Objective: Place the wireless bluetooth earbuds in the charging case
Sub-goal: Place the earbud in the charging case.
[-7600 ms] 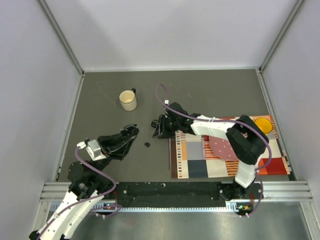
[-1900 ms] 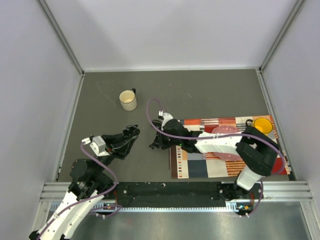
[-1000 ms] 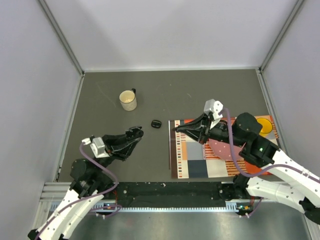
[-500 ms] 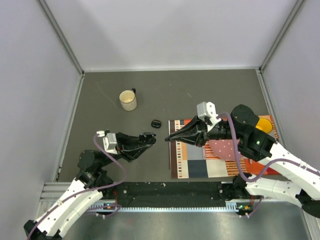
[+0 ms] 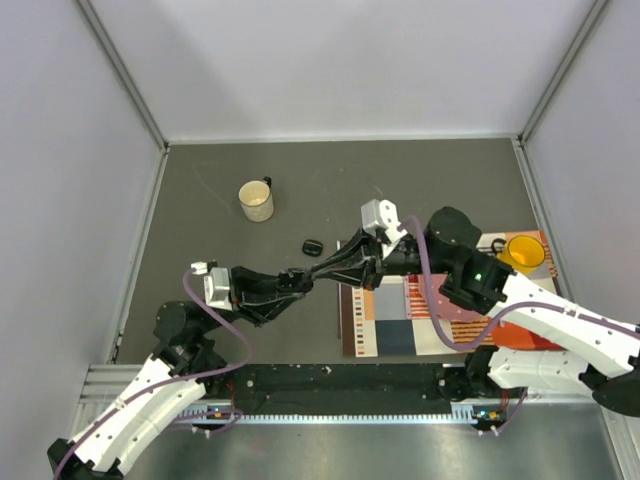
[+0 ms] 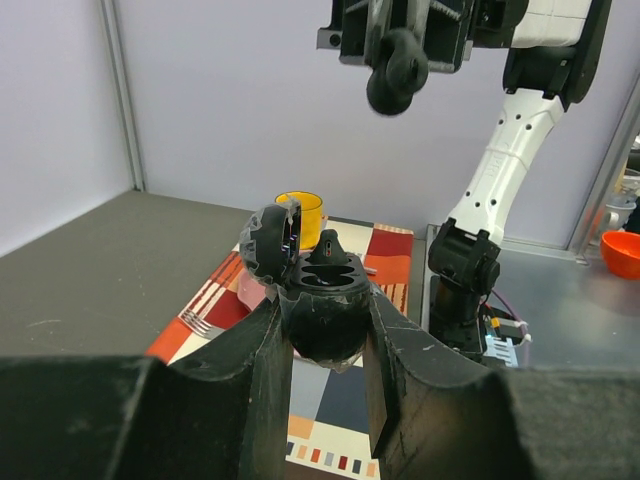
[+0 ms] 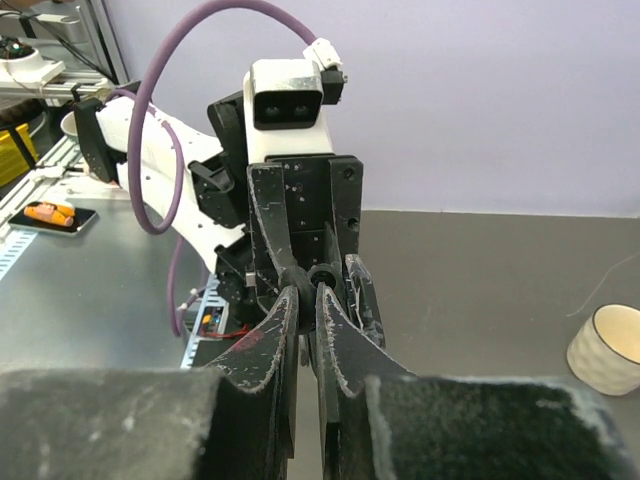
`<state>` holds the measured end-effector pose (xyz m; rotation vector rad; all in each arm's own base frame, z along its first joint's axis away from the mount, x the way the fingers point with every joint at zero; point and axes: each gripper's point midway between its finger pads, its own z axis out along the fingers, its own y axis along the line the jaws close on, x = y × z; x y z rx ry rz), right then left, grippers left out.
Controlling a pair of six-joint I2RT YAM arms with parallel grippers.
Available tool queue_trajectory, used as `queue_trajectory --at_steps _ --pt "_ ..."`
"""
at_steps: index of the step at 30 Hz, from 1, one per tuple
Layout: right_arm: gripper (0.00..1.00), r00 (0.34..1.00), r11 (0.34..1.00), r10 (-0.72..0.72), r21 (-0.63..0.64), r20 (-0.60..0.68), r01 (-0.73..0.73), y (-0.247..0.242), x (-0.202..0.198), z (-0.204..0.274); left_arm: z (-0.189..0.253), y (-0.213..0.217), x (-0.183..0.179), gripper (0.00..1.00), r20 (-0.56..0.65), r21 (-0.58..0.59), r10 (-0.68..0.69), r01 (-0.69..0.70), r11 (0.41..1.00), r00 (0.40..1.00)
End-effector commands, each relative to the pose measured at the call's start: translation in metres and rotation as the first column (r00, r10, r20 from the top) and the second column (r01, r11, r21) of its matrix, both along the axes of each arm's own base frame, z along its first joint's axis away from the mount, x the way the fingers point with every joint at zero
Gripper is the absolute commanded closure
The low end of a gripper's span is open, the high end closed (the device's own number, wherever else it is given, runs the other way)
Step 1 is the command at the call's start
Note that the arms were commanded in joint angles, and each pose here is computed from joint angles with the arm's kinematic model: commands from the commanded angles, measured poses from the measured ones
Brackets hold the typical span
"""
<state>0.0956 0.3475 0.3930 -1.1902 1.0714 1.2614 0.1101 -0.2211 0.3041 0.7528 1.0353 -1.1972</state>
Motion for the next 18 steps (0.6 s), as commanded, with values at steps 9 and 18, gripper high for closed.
queue_trajectory --at_steps 9,18 --pt "1.0 0.999 0.998 0.054 0.009 0.006 -0.054 0.029 -0.002 -0.003 0.021 0.002 -0.01 1.0 0.055 -0.043 -0.027 0.03 0.999 0.998" --pt "1.0 0.997 0.996 0.083 -0.033 -0.003 -0.083 0.041 -0.005 -0.013 0.019 0.002 -0.008 1.0 0.047 -0.044 -0.023 0.026 0.999 0.999"
